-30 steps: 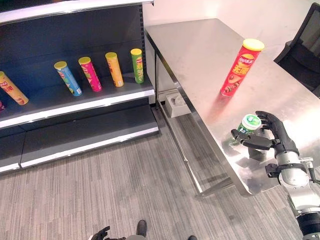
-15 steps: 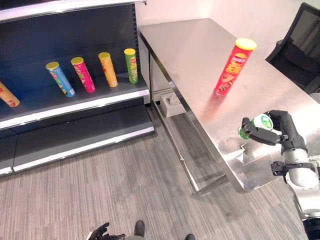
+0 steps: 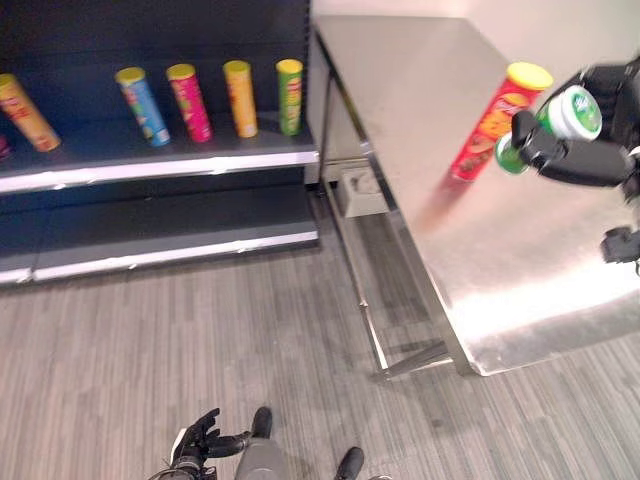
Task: Put the goods on the table back onto the shelves and tidy them up.
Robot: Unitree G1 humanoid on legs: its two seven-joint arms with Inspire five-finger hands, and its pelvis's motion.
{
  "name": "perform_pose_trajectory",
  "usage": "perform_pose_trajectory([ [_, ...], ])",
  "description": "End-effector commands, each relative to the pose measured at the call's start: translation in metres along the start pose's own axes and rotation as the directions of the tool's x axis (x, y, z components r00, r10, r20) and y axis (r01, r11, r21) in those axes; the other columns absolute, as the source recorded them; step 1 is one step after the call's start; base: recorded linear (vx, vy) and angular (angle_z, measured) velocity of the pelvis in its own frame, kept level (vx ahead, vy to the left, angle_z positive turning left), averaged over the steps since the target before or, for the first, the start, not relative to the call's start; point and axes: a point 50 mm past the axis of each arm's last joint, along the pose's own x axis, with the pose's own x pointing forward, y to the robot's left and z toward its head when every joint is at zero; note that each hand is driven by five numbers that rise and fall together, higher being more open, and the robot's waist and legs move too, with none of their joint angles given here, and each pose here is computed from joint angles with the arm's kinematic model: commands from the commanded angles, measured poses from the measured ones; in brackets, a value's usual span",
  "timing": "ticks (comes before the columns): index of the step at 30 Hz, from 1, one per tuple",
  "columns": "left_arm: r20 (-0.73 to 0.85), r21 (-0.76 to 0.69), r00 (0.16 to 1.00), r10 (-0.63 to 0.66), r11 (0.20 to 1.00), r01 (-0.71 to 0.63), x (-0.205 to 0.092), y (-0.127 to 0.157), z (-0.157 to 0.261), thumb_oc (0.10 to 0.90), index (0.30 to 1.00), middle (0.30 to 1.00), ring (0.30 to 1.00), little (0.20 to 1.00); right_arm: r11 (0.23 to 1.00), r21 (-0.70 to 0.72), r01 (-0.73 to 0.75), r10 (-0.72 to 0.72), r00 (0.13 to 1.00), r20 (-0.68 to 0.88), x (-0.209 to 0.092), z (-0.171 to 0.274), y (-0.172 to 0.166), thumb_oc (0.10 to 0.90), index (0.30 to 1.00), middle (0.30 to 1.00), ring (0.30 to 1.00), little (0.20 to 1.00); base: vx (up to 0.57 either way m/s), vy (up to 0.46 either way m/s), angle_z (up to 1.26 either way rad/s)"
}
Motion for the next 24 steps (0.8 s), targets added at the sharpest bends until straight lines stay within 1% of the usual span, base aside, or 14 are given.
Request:
perform_pose_trajectory([
  [1,0.121,0.078,0.993,-0.002,0.997,-0.008,0.002,0.013,0.027,0.800,0.900,0.900,0.900,0.900,0.997,-0.016,0.071,-0.064,0.958,0.279,0.015,0.062,-0.032,0.400,0.300,0.300,0.300,0.300,0.05,0.191,0.43],
  [2,0.141,0.098,0.990,0.003,0.995,-0.017,0.003,0.017,0.034,0.800,0.900,0.900,0.900,0.900,0.994,-0.043,0.105,-0.088,0.952,0.292,0.015,0.069,-0.045,0.400,0.300,0.300,0.300,0.300,0.05,0.193,0.57],
  [3,0.141,0.099,0.990,0.002,0.995,-0.016,0.003,0.016,0.034,0.800,0.900,0.900,0.900,0.900,0.993,-0.043,0.105,-0.088,0.952,0.292,0.015,0.069,-0.045,0.400,0.300,0.300,0.300,0.300,0.11,0.278,0.57],
  [5,0.131,0.117,0.991,-0.012,0.993,-0.003,0.003,0.015,0.031,0.800,0.900,0.900,0.900,0.900,0.986,-0.051,0.157,-0.137,0.951,0.277,0.013,0.069,-0.060,0.400,0.300,0.300,0.300,0.300,0.14,0.321,0.27],
  [8,0.138,0.182,0.990,-0.036,0.983,0.011,0.005,0.013,0.037,0.800,0.900,0.900,0.900,0.900,0.980,-0.079,0.183,-0.155,0.949,0.275,0.017,0.072,-0.067,0.400,0.300,0.300,0.300,0.300,0.13,0.347,0.28],
  [11,0.147,0.253,0.988,-0.037,0.967,-0.001,0.007,0.017,0.044,0.800,0.900,0.900,0.900,0.900,0.975,-0.086,0.205,-0.177,0.950,0.257,0.019,0.067,-0.066,0.400,0.300,0.300,0.300,0.300,0.12,0.411,0.59],
  [14,0.173,0.330,0.985,-0.024,0.943,-0.035,0.008,0.028,0.056,0.800,0.900,0.900,0.900,0.900,0.968,-0.091,0.233,-0.201,0.942,0.267,0.025,0.068,-0.064,0.400,0.300,0.300,0.300,0.300,0.12,0.433,0.42],
  [17,0.185,0.365,0.983,-0.001,0.928,-0.068,0.008,0.040,0.064,0.800,0.900,0.900,0.900,0.900,0.975,-0.082,0.209,-0.180,0.945,0.272,0.030,0.070,-0.058,0.400,0.300,0.300,0.300,0.300,0.09,0.272,0.14],
  [20,0.180,0.347,0.984,0.013,0.935,-0.076,0.007,0.046,0.063,0.800,0.900,0.900,0.900,0.900,0.978,-0.077,0.193,-0.163,0.942,0.293,0.036,0.077,-0.059,0.400,0.300,0.300,0.300,0.300,0.11,0.161,0.14],
  [24,0.141,0.320,0.990,0.021,0.945,-0.066,0.007,0.046,0.051,0.800,0.900,0.900,0.900,0.900,0.982,-0.050,0.181,-0.154,0.929,0.336,0.048,0.089,-0.055,0.400,0.300,0.300,0.300,0.300,0.19,0.059,-0.15],
])
